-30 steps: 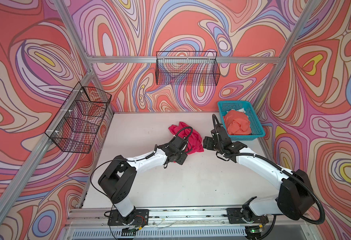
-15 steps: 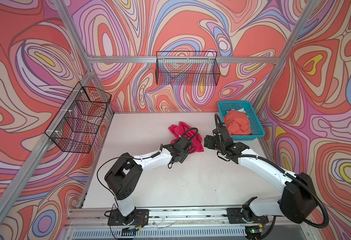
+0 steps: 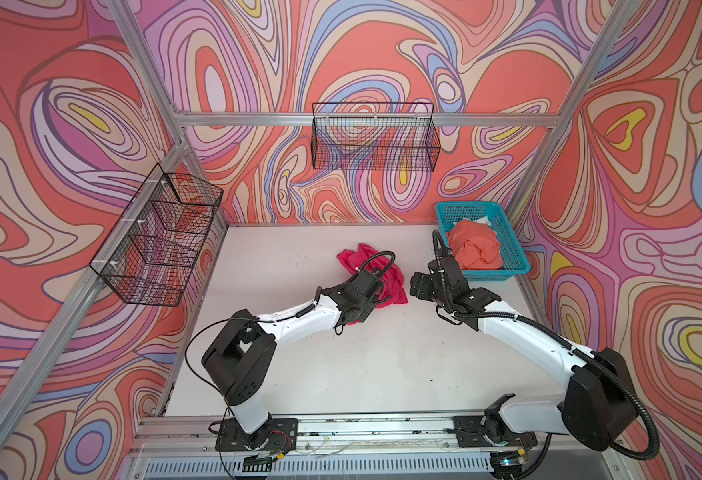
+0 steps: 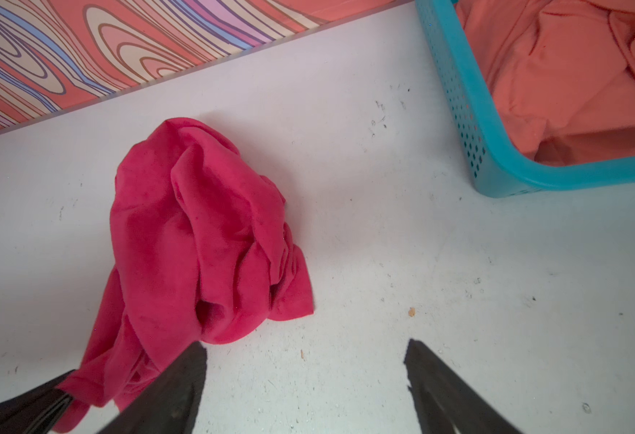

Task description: Fold and stack the t-shirts

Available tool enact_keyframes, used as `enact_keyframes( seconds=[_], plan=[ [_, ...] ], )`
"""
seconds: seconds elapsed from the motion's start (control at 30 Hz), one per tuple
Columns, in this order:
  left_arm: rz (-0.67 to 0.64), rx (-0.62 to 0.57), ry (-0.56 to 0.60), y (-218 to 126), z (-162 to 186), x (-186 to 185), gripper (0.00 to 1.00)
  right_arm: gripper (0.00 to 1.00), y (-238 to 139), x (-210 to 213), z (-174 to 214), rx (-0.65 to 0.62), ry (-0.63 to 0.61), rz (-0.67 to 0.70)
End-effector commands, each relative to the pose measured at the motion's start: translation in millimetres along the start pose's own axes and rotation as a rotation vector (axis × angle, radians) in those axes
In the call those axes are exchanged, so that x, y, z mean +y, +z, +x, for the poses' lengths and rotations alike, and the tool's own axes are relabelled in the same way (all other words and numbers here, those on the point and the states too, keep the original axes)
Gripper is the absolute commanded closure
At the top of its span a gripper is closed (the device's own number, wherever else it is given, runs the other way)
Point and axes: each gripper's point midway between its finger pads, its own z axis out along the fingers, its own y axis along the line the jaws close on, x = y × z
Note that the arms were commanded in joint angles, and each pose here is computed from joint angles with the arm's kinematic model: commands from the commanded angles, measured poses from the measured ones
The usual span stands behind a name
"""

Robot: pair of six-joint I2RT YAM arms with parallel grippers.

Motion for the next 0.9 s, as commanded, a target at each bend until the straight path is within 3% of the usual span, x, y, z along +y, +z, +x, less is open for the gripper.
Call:
enact_keyframes(
  seconds=[0.0,0.2,0.33,0.47,0.67,0.8,0.83,0.87],
  plan=[
    [-0.083,-0.059,-0.080,-21,-24,59,1.00,0.12,1,-1,3,0.002,0.021,-0.014],
    [-0.163,-0.073,-0.272,-12,-42,164,1.00,0.12,15,6,7,0.032,0.001,-0.026],
    [-0.188,-0.076,-0.370,-2,-44,214,1.00,0.12,20,11,5,0.037,-0.003,-0.039],
    [-0.241,-0.027,-0.400,13,-39,252,1.00,0.12,25,14,7,0.048,0.000,-0.049],
    [-0.330,0.110,-0.472,38,-4,292,1.00,0.12,29,16,12,0.064,0.006,-0.060],
    [-0.397,0.113,-0.489,44,8,308,1.00,0.12,31,17,14,0.072,0.007,-0.067],
    [-0.406,0.114,-0.491,47,9,309,0.83,0.12,33,17,15,0.078,0.005,-0.067],
    [-0.411,0.128,-0.503,50,11,309,0.55,0.12,35,18,16,0.083,0.004,-0.069]
  ],
)
